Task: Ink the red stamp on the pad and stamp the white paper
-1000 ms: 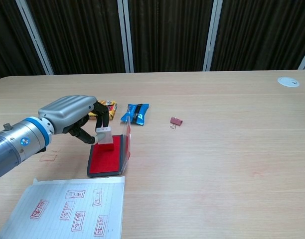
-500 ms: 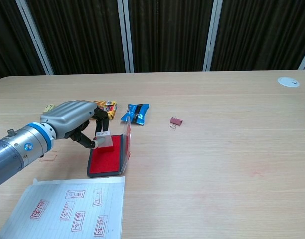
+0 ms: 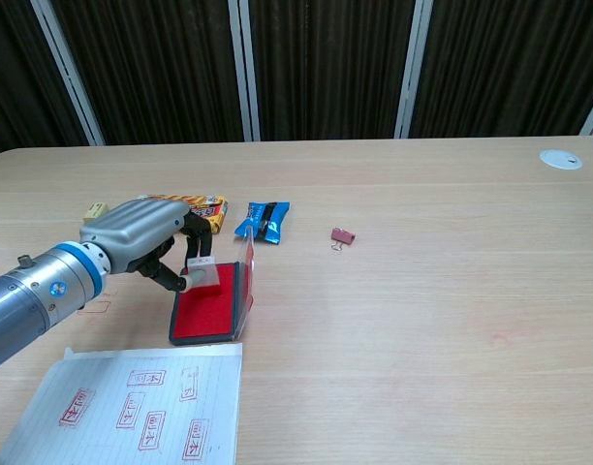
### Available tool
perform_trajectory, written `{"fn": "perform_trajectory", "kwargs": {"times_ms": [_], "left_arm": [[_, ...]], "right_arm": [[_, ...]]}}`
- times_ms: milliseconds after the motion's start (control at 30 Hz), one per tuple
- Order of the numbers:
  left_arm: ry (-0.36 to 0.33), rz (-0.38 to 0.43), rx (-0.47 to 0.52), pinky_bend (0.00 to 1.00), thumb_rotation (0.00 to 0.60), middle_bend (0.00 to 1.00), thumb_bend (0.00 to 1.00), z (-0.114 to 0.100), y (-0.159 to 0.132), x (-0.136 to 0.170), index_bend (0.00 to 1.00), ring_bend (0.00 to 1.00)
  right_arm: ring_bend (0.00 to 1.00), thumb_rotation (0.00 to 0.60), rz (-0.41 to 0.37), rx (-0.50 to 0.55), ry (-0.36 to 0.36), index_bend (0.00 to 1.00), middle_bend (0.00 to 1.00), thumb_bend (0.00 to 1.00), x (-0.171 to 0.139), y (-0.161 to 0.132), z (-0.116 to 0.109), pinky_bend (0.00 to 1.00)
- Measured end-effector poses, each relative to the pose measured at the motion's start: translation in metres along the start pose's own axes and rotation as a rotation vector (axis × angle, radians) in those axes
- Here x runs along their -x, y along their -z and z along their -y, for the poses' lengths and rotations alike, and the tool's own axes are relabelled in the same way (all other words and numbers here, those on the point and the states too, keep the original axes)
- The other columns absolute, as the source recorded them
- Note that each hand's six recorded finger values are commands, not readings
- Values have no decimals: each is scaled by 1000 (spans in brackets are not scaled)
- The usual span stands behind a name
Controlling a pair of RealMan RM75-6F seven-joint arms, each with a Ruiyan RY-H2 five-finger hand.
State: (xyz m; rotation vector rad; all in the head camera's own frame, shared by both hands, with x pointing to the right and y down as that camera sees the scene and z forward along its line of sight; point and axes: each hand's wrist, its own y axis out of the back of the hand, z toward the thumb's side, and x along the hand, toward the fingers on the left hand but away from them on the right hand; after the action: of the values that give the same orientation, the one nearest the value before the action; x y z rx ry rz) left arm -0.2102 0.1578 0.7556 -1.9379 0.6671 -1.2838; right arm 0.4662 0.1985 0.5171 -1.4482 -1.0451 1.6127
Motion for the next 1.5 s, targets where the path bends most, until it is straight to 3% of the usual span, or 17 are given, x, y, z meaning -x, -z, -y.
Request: {"fn": "perform_trajectory", "kwargs": {"times_ms": [533, 967, 1267, 1500], "left_arm": [[-23, -12, 11, 901, 600, 548, 402, -9, 0, 1, 566, 858], [-103, 63, 63, 901, 600, 550, 403, -51, -4, 20, 569, 857], [-19, 113, 188, 900, 600, 550, 403, -73, 14, 64, 571, 856], [52, 117, 98, 900, 600, 554, 404, -71, 45, 110, 578, 855]], "right_arm": [[0, 600, -1, 6, -4, 0, 0, 0, 0, 0, 0, 0], [0, 600, -3, -1, -11, 0, 0, 0, 0, -1, 3, 0], [0, 600, -10, -1, -5, 0, 0, 0, -2, -4, 1, 0], [0, 600, -17, 3, -7, 0, 0, 0, -3, -6, 1, 0]]}}
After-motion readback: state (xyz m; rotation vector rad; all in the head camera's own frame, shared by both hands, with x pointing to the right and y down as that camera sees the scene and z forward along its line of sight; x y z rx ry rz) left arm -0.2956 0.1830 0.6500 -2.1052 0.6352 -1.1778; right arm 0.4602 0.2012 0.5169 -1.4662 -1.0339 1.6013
